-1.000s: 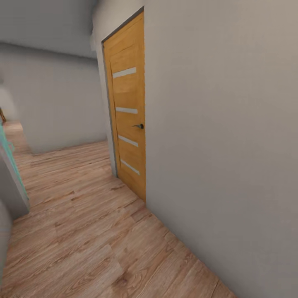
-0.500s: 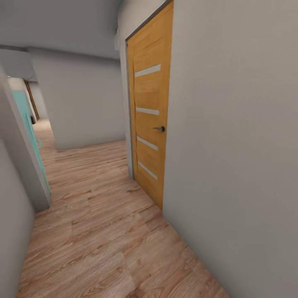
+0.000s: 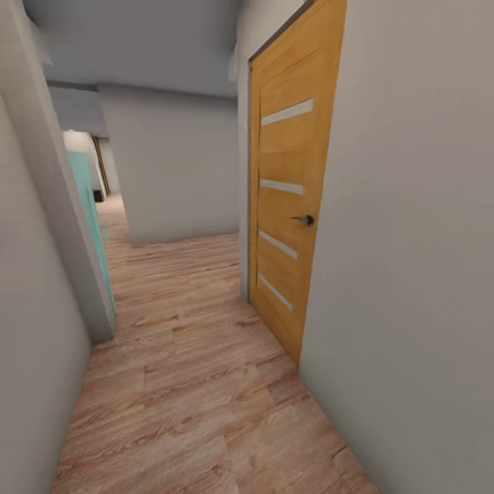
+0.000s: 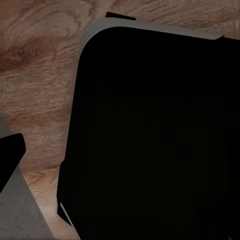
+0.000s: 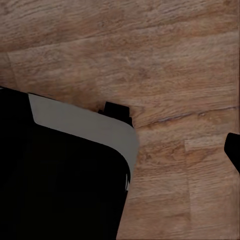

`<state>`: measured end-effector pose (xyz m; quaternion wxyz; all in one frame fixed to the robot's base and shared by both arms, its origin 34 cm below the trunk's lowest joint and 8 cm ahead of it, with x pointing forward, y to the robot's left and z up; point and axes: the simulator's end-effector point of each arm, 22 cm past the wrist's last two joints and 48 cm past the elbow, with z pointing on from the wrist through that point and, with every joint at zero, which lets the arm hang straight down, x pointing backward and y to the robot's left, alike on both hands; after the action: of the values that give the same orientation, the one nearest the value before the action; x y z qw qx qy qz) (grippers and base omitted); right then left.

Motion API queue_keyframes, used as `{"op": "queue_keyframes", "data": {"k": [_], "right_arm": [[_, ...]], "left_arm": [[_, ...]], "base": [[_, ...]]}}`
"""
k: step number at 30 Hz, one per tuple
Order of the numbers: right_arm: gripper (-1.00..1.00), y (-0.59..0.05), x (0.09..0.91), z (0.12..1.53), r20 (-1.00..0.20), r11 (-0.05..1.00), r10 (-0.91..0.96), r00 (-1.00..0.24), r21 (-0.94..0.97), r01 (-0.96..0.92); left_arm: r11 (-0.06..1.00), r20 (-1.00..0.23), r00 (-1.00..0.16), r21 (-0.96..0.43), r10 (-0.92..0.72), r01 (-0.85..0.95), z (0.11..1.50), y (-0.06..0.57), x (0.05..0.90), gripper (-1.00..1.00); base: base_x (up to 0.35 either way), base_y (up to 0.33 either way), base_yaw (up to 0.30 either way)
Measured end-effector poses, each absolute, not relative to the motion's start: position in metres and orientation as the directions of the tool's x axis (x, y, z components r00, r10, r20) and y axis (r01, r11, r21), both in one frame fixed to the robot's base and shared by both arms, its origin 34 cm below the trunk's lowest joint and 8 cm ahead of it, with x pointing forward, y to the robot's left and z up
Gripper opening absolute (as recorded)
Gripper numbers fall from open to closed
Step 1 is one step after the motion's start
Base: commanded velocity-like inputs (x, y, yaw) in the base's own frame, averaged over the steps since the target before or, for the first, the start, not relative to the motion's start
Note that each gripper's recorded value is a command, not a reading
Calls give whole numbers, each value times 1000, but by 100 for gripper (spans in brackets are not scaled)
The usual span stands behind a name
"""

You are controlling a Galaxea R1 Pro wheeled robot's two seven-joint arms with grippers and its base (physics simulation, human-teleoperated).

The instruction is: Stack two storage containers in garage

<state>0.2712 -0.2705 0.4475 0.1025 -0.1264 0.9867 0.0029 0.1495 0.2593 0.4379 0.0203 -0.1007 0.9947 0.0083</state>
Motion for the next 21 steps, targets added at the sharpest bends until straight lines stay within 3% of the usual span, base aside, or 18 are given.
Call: {"op": "queue_keyframes", "data": {"k": [21], "right_arm": [[100, -273, 271, 448, -202, 970, -242, -949, -22, -243]], "left_arm": [[979, -43, -978, 13, -202, -203, 438, 260, 150, 100]], "base": [[323, 0, 289]]}}
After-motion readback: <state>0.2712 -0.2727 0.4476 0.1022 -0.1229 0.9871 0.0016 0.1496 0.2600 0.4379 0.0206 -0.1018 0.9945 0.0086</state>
